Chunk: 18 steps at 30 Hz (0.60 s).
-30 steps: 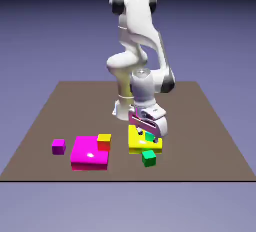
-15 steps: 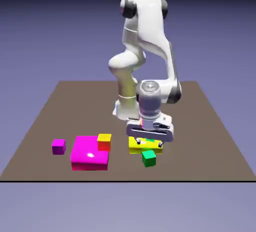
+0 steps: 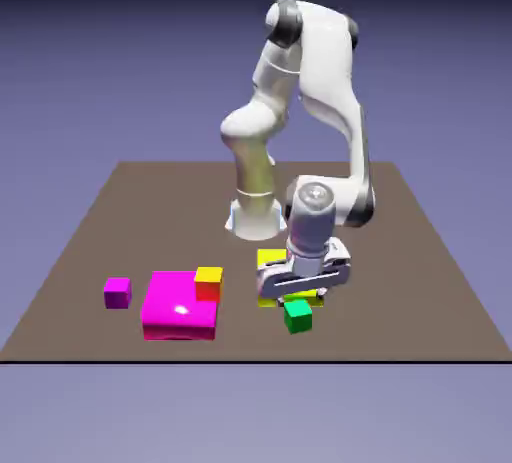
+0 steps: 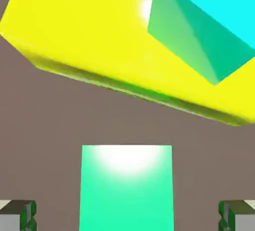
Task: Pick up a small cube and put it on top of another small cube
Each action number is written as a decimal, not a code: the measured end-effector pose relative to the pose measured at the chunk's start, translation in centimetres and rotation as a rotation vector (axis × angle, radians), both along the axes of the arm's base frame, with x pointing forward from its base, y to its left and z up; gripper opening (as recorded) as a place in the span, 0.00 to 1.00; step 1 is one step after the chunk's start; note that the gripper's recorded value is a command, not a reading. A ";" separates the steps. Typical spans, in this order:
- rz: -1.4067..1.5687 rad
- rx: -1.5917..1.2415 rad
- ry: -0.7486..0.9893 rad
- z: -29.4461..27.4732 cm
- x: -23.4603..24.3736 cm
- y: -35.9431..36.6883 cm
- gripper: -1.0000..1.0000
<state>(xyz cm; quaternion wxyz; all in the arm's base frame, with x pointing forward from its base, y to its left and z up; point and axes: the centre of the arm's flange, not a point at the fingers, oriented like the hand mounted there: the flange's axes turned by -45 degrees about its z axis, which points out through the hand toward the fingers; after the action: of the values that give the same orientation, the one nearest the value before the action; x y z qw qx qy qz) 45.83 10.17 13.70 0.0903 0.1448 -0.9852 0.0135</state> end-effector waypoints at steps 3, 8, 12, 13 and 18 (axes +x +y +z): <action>-0.002 -0.001 0.002 -1.4 -0.3 -0.1 0.00; -0.002 -0.001 0.001 5.5 0.6 0.1 0.00; -0.330 0.008 -0.003 6.4 3.0 -4.3 0.00; -0.422 0.008 -0.002 6.6 3.5 -5.9 0.00; -0.878 0.016 0.011 7.5 5.0 -14.1 0.00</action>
<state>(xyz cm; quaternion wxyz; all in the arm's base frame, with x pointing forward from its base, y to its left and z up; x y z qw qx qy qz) 50.80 -3.97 21.20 0.0916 -0.2872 -0.9529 -0.0345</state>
